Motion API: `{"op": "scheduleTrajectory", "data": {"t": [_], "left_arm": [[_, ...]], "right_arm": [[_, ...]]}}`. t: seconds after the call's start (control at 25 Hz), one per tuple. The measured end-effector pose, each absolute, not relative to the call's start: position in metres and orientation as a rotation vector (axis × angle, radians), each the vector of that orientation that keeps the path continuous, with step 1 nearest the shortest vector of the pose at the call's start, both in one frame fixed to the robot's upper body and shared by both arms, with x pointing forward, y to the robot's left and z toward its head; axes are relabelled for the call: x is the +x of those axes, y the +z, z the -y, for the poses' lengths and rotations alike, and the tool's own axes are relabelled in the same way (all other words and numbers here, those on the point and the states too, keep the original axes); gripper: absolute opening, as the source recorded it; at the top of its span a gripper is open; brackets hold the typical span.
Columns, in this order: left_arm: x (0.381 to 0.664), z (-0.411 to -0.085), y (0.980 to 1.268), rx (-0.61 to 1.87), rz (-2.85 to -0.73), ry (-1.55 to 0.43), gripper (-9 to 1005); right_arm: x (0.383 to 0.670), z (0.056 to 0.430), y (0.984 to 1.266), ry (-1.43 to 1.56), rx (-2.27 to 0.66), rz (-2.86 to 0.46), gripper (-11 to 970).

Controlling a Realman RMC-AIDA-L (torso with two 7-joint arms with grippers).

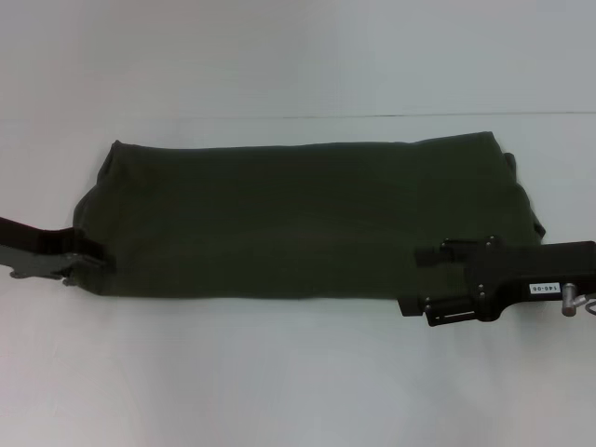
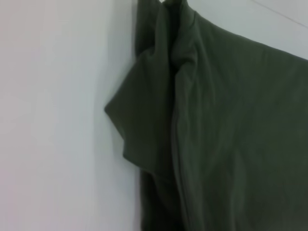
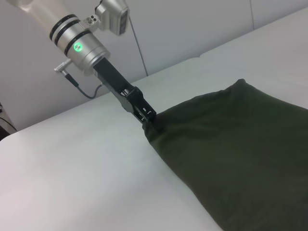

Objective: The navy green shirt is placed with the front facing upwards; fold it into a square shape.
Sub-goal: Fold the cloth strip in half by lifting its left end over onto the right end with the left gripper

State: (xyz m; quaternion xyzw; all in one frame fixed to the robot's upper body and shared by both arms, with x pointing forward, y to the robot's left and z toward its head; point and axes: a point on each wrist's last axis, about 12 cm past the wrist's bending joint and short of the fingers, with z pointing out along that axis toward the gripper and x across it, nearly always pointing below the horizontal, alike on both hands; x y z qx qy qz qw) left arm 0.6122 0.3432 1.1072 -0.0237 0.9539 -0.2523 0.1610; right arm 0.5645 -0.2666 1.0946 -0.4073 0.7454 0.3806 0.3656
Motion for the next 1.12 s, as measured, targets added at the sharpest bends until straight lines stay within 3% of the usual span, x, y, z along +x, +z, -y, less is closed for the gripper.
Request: {"op": "scheduleTrajectory", "data": {"t": [0.36, 0.48, 0.68, 1.12], "left_arm": [[0.609, -0.351, 1.106, -0.033, -2.710, -0.683, 369], [0.608, -0.350, 1.105, -0.016, -2.709, -0.682, 111], [0.606, -0.347, 1.104, 0.070, -2.705, -0.693, 33], [0.601, -0.342, 1.110, 0.188, -2.654, -0.726, 36]], "right_arm": [[0.565, 0.266, 1.095, 0.980, -1.046, -1.916, 942], [0.565, 0.266, 1.095, 0.981, -1.045, -1.918, 941], [0.565, 0.267, 1.095, 0.980, -1.035, -1.917, 941], [0.568, 0.265, 1.080, 0.904, -0.855, -1.946, 913]]}}
